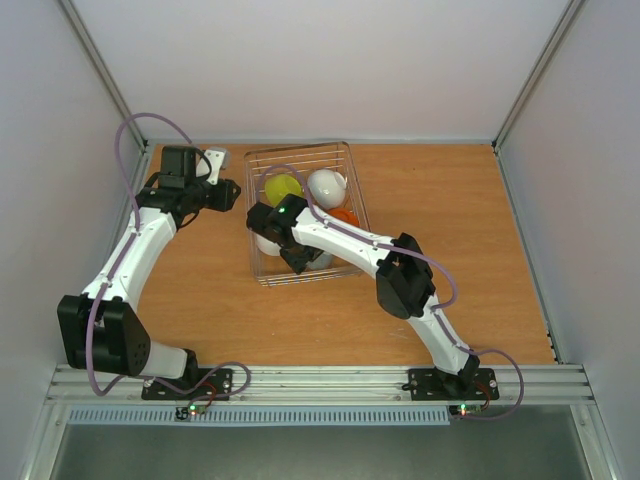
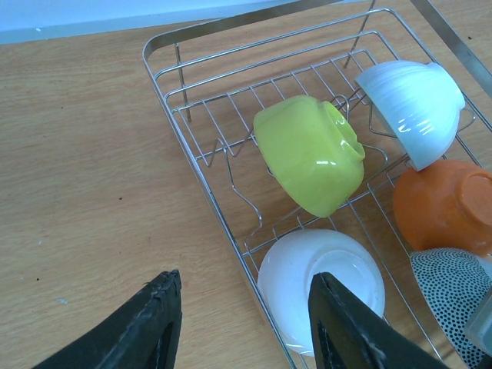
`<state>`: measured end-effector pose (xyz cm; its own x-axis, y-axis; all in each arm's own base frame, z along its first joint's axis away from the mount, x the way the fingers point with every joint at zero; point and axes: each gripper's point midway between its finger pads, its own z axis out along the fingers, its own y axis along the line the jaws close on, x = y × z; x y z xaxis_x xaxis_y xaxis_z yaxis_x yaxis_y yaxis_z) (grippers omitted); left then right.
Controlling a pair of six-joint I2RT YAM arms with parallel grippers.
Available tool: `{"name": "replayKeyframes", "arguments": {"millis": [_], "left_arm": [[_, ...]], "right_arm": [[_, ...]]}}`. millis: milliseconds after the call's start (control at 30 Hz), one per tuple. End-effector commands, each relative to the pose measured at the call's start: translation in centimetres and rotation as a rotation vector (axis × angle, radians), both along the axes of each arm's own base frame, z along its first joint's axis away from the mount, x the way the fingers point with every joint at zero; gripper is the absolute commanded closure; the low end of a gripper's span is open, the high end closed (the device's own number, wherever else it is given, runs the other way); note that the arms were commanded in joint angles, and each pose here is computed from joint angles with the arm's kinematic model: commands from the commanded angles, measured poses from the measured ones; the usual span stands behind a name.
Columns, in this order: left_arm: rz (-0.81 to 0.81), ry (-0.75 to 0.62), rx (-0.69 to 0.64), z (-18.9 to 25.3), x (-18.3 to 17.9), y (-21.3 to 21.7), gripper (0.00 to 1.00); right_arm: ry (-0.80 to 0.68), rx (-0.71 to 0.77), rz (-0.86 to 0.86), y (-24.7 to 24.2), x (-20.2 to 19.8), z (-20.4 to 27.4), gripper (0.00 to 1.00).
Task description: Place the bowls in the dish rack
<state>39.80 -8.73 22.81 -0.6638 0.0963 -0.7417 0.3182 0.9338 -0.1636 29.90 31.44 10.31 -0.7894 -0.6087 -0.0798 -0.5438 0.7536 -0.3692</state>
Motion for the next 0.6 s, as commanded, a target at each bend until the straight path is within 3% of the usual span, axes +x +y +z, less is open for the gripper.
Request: {"name": "replayKeyframes", "arguments": {"millis": [0, 567], "left_arm": [[0.010, -0.050, 0.000, 0.88, 0.57, 0.29, 0.53], [0.009, -0.051, 0.003, 0.87, 0.52, 0.36, 0.53]], "right_arm": [[0.002, -0.174, -0.006, -2.71, 0.12, -1.59, 0.50], [-0.004, -0.175, 0.014, -2.53, -0.37, -1.48, 0.31]]}}
